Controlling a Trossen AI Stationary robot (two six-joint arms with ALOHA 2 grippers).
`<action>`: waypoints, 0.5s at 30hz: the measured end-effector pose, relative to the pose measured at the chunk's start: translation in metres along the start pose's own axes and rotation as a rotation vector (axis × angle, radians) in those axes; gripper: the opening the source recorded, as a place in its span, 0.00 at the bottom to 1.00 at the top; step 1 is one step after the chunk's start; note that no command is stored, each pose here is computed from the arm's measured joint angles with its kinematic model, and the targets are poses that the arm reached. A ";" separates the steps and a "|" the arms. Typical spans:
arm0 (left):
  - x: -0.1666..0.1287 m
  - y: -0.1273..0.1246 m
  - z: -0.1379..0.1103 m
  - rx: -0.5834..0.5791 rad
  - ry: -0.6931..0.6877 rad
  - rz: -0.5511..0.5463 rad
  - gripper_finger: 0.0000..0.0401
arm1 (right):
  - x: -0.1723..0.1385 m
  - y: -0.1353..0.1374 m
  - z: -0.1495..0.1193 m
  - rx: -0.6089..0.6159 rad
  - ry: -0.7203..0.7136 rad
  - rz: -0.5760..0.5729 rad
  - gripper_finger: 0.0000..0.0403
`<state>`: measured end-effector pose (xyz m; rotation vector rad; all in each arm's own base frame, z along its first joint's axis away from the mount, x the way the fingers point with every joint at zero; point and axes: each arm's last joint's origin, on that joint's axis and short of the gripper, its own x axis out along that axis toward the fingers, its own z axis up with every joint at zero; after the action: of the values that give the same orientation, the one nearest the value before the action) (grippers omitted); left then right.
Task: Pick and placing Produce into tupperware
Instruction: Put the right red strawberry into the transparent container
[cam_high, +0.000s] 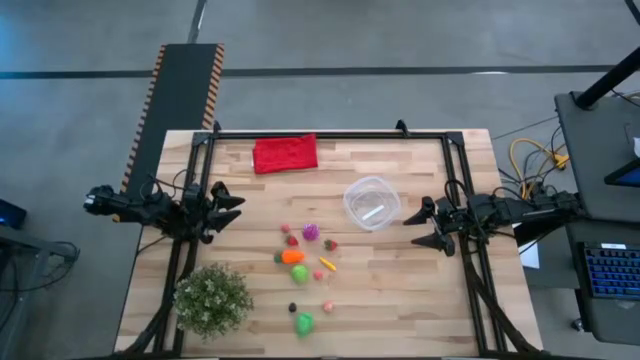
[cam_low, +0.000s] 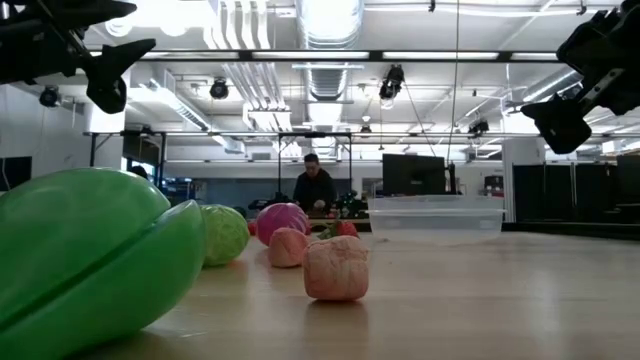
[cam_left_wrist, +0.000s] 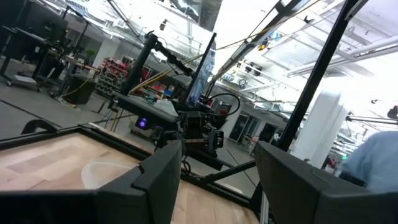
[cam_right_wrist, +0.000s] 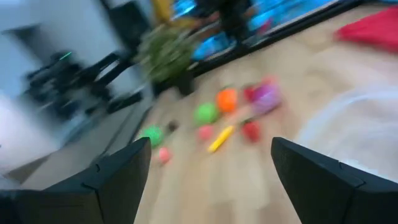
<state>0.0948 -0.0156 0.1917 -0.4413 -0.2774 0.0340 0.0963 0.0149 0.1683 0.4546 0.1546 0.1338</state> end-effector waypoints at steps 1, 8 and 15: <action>0.000 0.000 0.000 0.000 0.000 0.000 0.48 | 0.000 -0.001 0.001 0.008 -0.025 -0.044 0.81; 0.000 0.000 0.000 0.000 0.000 0.000 0.48 | 0.001 -0.002 0.008 0.446 -0.163 -0.096 0.81; 0.000 0.000 0.001 -0.003 -0.007 -0.002 0.48 | -0.002 0.006 0.041 0.740 -0.622 -0.045 0.81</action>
<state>0.0946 -0.0155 0.1924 -0.4436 -0.2852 0.0333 0.1014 0.0022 0.2071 1.2047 -0.4148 -0.1220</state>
